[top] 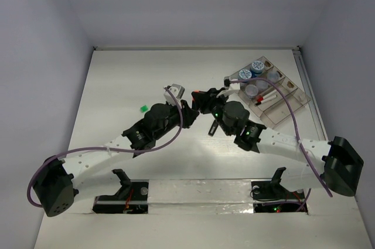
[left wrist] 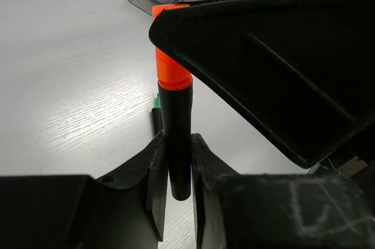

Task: Sort the stationery into containers
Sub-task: Close the pen cap on the pen.

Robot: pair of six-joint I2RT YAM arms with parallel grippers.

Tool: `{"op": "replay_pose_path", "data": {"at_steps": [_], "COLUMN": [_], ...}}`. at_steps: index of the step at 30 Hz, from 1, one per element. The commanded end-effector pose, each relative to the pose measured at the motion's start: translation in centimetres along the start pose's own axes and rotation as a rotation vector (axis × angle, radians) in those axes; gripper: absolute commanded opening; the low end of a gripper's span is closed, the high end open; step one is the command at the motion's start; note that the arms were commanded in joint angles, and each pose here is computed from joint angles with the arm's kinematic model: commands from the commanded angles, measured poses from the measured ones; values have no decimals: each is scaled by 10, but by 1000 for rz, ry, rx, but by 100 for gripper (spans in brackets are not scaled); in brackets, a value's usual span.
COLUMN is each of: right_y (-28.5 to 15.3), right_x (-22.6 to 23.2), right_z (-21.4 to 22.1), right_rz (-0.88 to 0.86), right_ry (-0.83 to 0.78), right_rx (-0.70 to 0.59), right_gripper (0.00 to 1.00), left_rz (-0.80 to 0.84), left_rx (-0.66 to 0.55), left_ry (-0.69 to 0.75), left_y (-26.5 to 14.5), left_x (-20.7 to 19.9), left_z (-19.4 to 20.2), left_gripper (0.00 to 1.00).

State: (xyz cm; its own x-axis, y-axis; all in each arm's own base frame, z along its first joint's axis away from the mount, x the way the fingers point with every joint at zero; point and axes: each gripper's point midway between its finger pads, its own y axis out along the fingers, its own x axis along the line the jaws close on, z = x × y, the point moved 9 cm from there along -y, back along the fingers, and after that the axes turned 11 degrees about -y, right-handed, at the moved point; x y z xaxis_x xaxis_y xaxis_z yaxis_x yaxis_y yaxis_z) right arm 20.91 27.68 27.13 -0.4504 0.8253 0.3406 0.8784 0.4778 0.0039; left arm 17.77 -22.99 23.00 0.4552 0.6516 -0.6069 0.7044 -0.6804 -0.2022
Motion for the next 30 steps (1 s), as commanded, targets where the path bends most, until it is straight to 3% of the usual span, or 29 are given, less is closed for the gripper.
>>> {"op": "replay_pose_path", "data": {"at_steps": [1,15,30], "right_y": [-15,-56,-83], "right_x": [7,9,25], "right_z": [26,78,119], "right_rz": [-74,-173,-221], "right_ry": [-9,58,171], "right_rx": [96,310,419], "right_gripper": [0,0,0], "left_rz": [103,190,196], "left_rx": [-239,-353,-492], "left_ry": [-5,24,63], "left_y": [-2,-16,-17], "left_x": [-39,-79,-95], "left_z": [-60,-113,-168], "left_gripper": [0,0,0]}}
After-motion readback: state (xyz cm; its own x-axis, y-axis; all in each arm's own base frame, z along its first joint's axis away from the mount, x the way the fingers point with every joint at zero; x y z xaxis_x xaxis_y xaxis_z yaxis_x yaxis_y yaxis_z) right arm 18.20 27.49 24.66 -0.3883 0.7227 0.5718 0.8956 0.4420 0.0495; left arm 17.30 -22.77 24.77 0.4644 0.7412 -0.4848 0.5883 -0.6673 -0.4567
